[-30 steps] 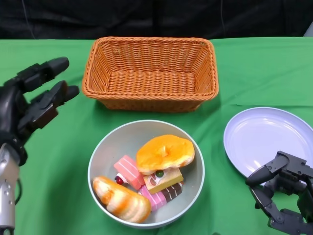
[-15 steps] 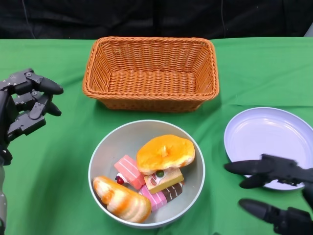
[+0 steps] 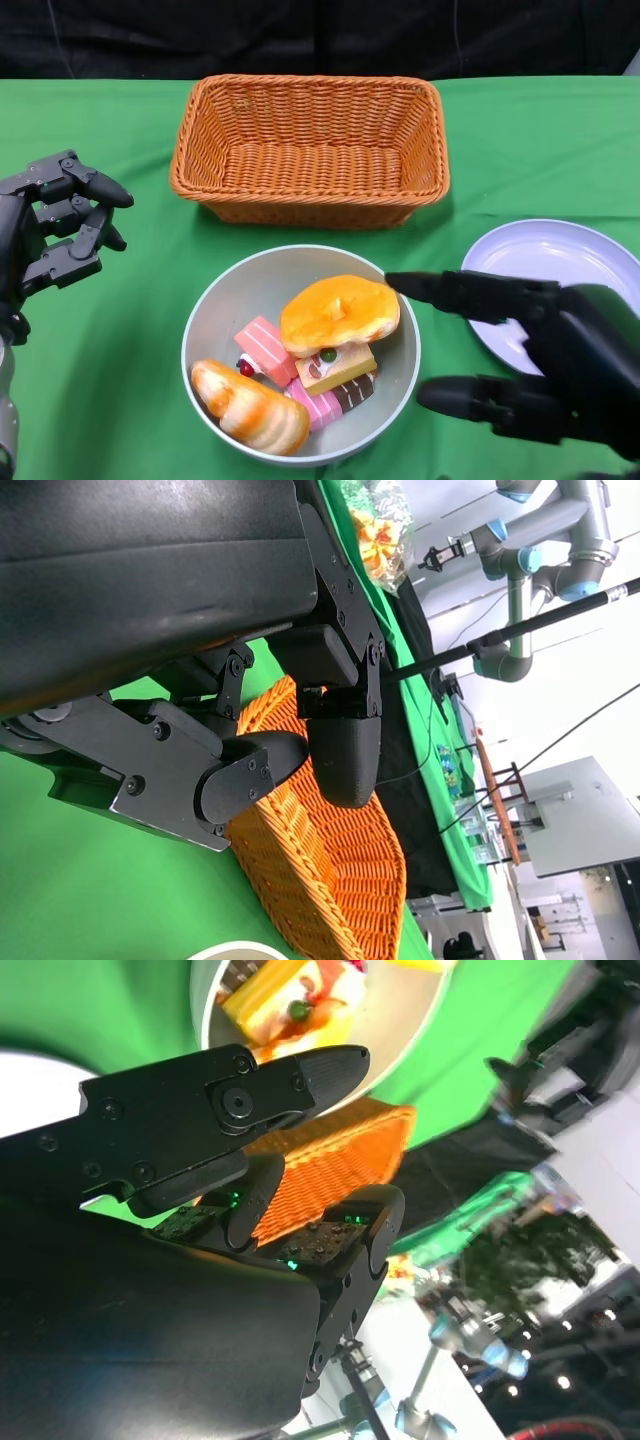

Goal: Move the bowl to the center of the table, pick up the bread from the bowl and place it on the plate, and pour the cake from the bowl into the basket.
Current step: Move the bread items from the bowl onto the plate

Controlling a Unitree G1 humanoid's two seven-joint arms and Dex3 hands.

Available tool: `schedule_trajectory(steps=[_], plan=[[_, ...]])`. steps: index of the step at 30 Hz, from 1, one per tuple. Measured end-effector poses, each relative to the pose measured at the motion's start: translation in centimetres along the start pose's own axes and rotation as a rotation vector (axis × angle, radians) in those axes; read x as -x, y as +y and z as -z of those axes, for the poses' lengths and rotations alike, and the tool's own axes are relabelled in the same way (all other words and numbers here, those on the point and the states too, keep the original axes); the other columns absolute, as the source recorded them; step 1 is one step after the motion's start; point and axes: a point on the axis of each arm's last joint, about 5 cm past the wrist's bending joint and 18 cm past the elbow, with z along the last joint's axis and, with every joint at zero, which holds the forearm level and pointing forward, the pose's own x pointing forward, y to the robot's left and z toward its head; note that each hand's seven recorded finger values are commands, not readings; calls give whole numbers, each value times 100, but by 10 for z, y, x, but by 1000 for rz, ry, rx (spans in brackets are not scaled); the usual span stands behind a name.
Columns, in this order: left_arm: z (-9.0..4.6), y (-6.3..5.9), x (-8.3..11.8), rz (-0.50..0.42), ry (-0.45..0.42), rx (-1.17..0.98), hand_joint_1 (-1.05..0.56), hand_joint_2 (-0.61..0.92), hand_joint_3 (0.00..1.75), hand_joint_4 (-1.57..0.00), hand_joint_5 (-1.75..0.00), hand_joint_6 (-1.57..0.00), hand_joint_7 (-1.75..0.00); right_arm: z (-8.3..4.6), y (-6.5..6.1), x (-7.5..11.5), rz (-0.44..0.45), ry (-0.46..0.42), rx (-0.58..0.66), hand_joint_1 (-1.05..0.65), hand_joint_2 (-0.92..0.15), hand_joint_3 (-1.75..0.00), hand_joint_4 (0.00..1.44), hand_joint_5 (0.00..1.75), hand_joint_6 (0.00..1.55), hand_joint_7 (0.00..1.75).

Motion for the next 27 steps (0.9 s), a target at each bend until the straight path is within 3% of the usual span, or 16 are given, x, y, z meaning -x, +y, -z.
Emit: schedule_trajectory(steps=[8, 18, 27], plan=[[0, -2, 0, 6, -6, -1, -7, 63, 93, -74, -157, -78, -122, -3, 18, -33, -49, -14, 127, -71, -92, -3, 69, 18, 60, 1], [0, -5, -1, 22, -10, -26, -8, 62, 96, -76, -158, -78, -122, 11, 46, -58, -149, -5, 217, -73, -92, -6, 66, 11, 57, 0], [0, -5, 0, 24, -19, -31, -8, 62, 98, -74, -161, -77, -126, 26, 77, -81, -205, -25, 479, -77, -92, -3, 59, 3, 51, 0]])
